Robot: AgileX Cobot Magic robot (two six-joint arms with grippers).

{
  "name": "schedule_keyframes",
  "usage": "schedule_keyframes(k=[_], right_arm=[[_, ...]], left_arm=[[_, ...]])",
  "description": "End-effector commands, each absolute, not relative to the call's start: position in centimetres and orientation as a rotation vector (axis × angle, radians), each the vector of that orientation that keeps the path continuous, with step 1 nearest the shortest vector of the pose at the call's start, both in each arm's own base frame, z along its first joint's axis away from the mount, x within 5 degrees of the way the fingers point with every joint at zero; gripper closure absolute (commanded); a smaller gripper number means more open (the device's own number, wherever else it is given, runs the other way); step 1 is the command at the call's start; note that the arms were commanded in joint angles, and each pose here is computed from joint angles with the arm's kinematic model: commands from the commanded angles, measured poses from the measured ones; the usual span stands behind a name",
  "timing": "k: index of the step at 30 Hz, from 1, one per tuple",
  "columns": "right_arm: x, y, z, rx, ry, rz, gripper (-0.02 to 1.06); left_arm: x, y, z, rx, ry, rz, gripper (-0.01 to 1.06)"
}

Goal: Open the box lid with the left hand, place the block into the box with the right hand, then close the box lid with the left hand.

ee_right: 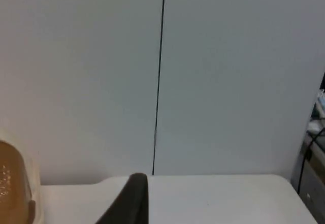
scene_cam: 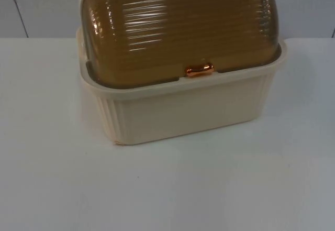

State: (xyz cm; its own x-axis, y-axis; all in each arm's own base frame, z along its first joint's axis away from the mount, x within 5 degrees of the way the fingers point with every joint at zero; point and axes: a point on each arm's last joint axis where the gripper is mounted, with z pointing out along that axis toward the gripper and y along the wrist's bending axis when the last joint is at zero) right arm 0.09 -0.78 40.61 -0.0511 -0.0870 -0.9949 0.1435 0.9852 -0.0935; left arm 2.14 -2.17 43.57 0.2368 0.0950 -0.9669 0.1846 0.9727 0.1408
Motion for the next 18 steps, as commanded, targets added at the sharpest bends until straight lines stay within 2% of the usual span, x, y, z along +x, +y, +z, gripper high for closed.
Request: schedule_keyframes(k=[1,4,6,10,13,18], right_arm=[[-2.0,-0.7,40.4,0.031,1.571,-0.199,-0.01],[-4.2,-0.6,40.2,0.008,1.500,-0.229,-0.01],[-6.1,-0.4,39.9,0.001,1.466,-0.202,-0.01],[-7.6,-0.3,39.8,-0.082,1.466,-0.161,-0.01],[-9.0,-0.4,40.8,-0.129,1.405,-0.109,-0.01],[-10.0,-0.5,41.6,-0.132,1.361,-0.083,-0.01]], left_arm=[[-0.3,-2.4,43.0,0.282,1.305,-0.037,0.02],[-2.9,-2.4,42.5,0.279,1.252,-0.027,0.02],[-4.7,-2.3,42.1,0.235,1.219,-0.048,0.02],[-6.3,-2.1,41.2,0.229,1.260,0.007,0.02],[-7.5,-1.9,41.3,0.209,1.303,0.013,0.02],[-9.3,-1.6,41.8,0.192,1.265,0.075,0.02]])
